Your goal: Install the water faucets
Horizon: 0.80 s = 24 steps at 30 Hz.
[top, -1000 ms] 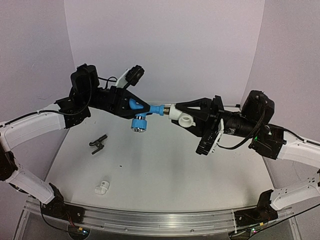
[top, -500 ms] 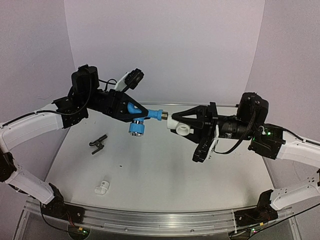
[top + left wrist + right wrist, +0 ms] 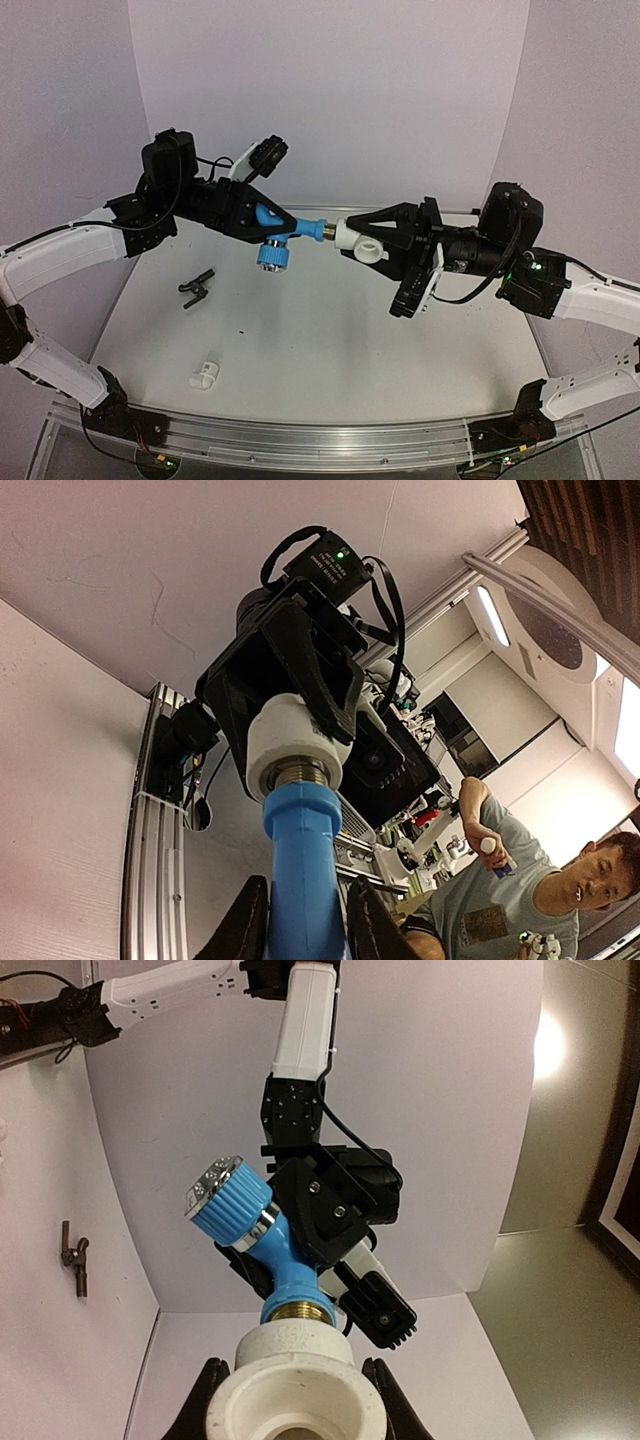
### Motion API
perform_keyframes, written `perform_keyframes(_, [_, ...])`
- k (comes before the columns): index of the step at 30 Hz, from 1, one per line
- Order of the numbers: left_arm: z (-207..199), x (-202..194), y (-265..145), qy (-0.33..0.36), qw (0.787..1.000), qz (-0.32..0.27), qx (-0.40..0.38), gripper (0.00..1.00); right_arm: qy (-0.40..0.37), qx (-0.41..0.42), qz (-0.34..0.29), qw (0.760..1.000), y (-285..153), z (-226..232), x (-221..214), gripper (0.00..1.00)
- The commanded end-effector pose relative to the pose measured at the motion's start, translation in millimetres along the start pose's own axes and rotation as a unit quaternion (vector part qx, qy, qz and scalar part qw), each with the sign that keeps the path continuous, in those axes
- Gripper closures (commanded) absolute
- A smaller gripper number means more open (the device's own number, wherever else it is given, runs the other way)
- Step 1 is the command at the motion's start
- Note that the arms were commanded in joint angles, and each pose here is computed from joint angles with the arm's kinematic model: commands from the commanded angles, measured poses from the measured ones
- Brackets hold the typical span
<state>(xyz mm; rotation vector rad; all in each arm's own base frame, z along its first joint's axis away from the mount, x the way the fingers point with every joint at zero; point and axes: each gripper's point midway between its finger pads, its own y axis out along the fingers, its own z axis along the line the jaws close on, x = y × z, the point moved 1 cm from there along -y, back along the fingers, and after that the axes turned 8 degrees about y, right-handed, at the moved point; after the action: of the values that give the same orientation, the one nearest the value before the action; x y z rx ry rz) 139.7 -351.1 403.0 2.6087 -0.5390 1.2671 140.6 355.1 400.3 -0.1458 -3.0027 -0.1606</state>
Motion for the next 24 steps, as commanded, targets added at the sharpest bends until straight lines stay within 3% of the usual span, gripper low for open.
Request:
perform_keyframes(1, [-21.7,7.2,-1.4,0.038,0.999,-0.006,-0.02,1.0,-0.012,-0.052,-0.009,0.999,-2.8,-32.2,8.3,1.0])
perform_keyframes(24, [-10.8,12.5,0.8,0.036,0.999,-0.018,0.013,1.0,-0.014,-0.004,-0.029,0.999,1.8,-13.2,12.3,1.0])
